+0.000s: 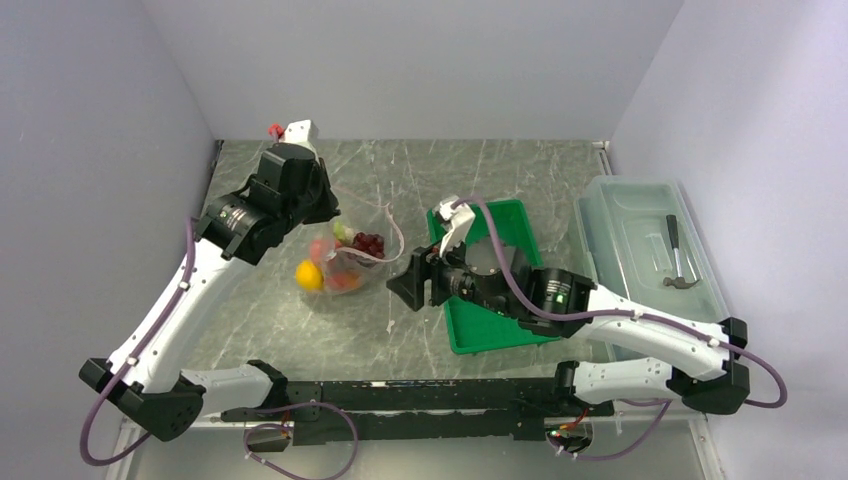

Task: Place the food in the zip-top bag and seal the zipper
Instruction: Pick up the zipper food storage bag at the center of the board.

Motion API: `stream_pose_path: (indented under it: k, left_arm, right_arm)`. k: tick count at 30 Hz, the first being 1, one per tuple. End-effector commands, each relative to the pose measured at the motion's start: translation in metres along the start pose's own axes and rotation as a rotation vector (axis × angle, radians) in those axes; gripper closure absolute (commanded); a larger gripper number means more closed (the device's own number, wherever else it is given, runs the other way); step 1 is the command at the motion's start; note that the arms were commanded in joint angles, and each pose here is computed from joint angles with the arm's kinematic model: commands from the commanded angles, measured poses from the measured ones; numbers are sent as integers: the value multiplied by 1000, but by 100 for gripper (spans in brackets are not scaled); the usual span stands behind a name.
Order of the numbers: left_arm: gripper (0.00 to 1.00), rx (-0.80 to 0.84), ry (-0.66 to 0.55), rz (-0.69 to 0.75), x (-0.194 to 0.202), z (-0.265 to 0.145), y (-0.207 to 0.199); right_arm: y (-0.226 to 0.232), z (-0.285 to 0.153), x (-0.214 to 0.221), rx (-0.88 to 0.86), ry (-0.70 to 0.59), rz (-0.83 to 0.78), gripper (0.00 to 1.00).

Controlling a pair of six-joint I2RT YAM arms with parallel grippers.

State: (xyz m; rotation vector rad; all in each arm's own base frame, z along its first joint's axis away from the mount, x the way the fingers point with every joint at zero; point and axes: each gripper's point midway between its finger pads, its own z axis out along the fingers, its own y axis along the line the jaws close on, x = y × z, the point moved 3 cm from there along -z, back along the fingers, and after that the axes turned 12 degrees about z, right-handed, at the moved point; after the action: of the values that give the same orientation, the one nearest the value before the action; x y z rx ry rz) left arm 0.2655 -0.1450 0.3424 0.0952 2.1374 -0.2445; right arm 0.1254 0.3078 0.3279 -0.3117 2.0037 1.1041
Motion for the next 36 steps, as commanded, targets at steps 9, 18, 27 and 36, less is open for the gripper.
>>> stream_pose_path:
  k: [9,18,27,36]
  left_arm:
    - [100,-27,-123,-238,-34,-4,-5]
    - [100,-83,-86,-354,-23,-11,3]
    - [100,-125,-57,-491,-15,-14,6]
    - [100,-164,-32,-500,-14,-21,11]
  right_arm:
    - [39,38,-16,32,-135,-12,30]
    - [39,57,-30,146,-218,32,29]
    - [46,82,-30,212,-202,57,27]
    - [53,97,-20,226,-133,84,29]
